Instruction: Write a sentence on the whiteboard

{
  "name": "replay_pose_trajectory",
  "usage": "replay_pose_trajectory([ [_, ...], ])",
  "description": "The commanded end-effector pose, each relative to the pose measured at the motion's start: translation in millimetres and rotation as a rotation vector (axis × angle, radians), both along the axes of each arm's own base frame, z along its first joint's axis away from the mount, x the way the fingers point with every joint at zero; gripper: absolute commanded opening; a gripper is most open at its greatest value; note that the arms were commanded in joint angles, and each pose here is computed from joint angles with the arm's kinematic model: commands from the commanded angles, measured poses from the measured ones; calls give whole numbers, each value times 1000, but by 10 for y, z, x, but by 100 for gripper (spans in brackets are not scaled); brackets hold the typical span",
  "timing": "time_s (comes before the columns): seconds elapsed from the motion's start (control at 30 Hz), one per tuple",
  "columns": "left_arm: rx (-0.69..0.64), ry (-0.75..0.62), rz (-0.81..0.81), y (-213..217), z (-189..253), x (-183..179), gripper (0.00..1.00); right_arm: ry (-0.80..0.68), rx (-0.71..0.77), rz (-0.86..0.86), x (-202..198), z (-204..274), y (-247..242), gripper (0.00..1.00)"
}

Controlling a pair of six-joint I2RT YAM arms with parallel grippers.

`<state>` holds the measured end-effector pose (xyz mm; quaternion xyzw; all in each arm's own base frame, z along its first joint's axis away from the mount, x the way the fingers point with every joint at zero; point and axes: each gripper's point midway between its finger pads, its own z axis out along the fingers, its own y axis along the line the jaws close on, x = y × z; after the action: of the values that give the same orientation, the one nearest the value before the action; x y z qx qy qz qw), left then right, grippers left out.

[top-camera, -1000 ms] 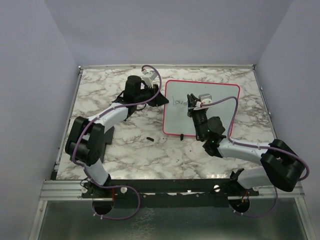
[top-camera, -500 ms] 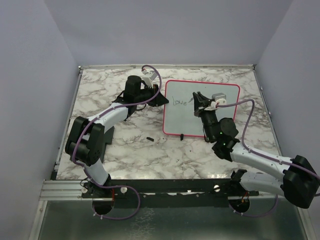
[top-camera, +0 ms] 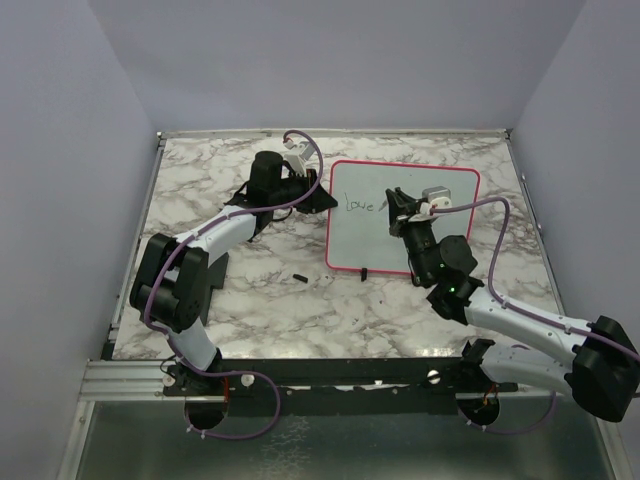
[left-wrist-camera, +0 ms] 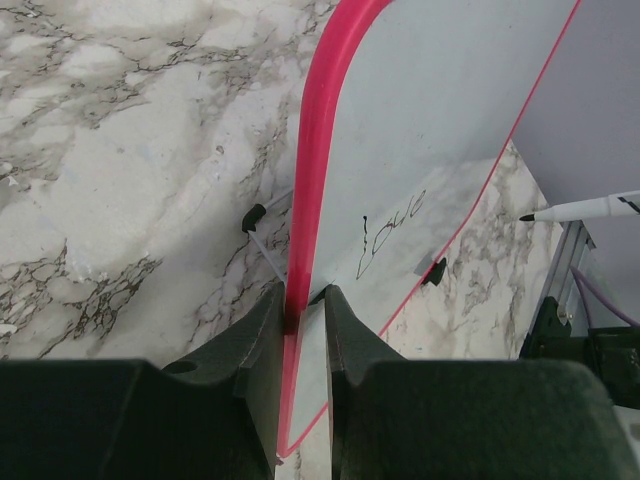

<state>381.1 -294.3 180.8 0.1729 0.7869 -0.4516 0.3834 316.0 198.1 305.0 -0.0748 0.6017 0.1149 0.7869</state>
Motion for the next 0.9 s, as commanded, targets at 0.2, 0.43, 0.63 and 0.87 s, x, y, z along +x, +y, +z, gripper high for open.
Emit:
replay_pose_trajectory([
  [0.2, 16, -24, 23, 48, 50, 21, 7, -23, 24, -70, 111, 65, -238, 1],
  [0.43, 20, -20, 24, 45, 24, 34, 7, -32, 17, -84, 181, 10, -212, 1],
  [0.63, 25, -19, 23, 47, 15, 34, 7, -32, 7, -107, 236, -68, -215, 1],
  [0.87, 24, -17, 22, 41, 17, 38, 7, -16, -1, -120, 229, -153, -248, 1],
])
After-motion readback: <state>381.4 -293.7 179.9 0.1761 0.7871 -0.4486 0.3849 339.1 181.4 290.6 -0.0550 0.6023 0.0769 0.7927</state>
